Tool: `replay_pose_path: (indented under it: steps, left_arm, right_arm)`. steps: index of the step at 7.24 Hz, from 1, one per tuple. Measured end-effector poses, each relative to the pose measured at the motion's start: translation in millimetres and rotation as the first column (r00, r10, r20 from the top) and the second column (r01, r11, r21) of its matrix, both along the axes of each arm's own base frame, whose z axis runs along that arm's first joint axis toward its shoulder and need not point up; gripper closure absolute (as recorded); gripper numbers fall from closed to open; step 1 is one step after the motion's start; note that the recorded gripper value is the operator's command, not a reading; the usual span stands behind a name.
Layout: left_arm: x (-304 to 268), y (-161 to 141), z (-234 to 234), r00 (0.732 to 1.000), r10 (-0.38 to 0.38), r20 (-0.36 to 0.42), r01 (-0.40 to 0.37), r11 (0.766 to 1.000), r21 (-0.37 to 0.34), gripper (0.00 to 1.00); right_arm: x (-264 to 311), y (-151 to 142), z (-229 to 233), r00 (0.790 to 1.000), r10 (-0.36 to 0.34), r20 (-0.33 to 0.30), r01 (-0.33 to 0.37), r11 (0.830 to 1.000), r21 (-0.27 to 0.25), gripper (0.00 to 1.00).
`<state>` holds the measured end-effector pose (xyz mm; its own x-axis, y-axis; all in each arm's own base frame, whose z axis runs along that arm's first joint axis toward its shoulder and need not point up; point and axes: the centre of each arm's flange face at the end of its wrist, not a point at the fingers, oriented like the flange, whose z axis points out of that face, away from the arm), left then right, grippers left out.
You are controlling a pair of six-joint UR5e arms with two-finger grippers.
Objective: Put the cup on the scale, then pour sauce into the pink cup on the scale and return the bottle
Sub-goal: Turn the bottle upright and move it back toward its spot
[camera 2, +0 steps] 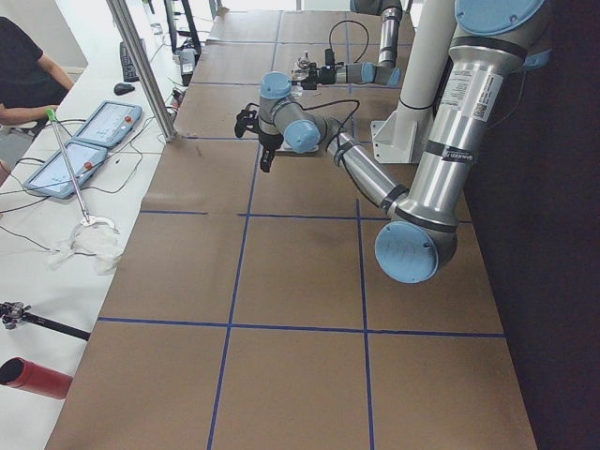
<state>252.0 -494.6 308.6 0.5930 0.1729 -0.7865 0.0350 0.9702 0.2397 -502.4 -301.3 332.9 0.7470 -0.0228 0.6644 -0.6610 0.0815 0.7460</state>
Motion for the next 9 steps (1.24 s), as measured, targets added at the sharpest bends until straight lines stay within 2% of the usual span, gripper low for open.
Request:
replay_pose_path:
  steps: [1,3,5,9]
  left_arm:
    - [0,0,-1,1.0,-0.002,-0.001,0.002,1.0,0.001,0.32]
    - [0,-1,-1,1.0,-0.006,0.001,0.006,1.0,0.002,0.31]
    - [-2,0,-4,1.0,-0.01,-0.001,0.01,1.0,0.006,0.31]
    - [-6,0,-8,0.999,-0.033,0.006,0.032,0.999,0.026,0.31]
  right_arm:
    - [16,2,25,0.999,-0.016,0.042,0.016,1.0,0.0,1.0]
    - [40,5,76,0.998,-0.051,0.021,0.052,0.998,-0.021,1.0]
    - [58,5,120,0.993,-0.118,-0.001,0.117,0.991,-0.067,1.0]
    - [81,-6,150,0.99,-0.141,0.005,0.141,0.984,-0.112,1.0]
